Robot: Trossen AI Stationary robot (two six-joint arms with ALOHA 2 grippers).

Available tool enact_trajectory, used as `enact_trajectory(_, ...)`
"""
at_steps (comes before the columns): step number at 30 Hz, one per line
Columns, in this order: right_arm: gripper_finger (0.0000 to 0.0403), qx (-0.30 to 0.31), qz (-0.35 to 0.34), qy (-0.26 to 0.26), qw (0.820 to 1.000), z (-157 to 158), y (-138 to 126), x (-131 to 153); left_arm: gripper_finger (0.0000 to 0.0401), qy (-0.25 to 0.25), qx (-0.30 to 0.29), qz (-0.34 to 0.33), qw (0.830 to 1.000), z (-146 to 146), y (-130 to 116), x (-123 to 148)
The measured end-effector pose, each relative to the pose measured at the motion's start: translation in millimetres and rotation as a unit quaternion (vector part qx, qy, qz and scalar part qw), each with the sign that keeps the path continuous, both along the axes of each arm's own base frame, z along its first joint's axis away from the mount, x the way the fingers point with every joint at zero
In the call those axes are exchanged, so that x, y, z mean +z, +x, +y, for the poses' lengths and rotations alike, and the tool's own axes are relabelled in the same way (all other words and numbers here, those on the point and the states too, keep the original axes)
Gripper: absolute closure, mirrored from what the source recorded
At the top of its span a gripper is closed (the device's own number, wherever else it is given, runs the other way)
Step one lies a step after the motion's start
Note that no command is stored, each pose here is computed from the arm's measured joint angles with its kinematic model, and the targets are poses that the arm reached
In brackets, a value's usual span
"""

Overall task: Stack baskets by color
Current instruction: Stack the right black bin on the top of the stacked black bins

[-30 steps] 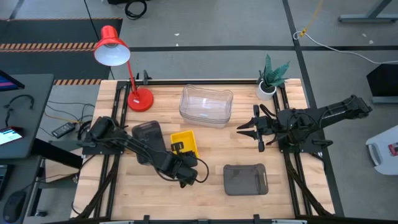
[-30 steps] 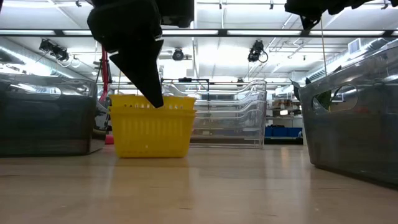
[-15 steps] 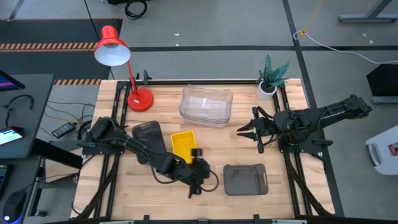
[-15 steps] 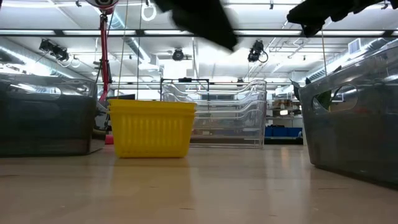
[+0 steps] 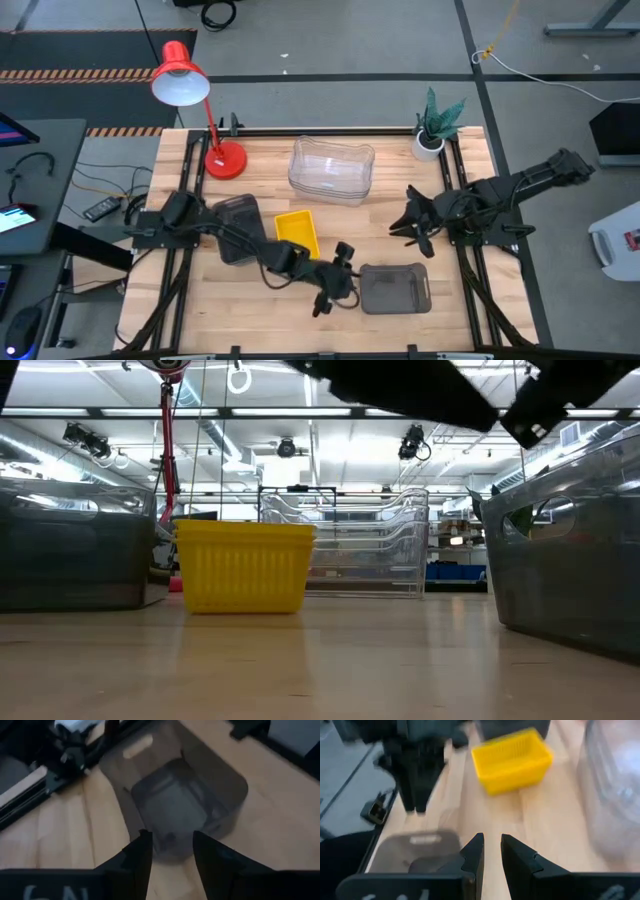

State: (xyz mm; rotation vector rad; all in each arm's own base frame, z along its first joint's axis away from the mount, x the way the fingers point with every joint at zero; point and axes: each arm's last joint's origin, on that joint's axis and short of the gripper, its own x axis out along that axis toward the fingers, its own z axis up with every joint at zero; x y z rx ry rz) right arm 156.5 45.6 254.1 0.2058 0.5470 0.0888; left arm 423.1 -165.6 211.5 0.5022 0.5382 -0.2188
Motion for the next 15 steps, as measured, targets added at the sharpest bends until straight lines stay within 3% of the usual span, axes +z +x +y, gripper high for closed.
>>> enact_trajectory(8,0.0332,0.001,0.042,0.039,0.998,9.4,-6.8,-5.7,0.0279,-0.058,-0.044,-0.016,0.997,25.0,19.2,14.4)
enact_trajectory(15,0.0332,0.012,0.048,0.034,0.998,12.8,-10.8,-6.3,0.028,-0.057,-0.083,0.027,0.995,22.7,37.0,7.3)
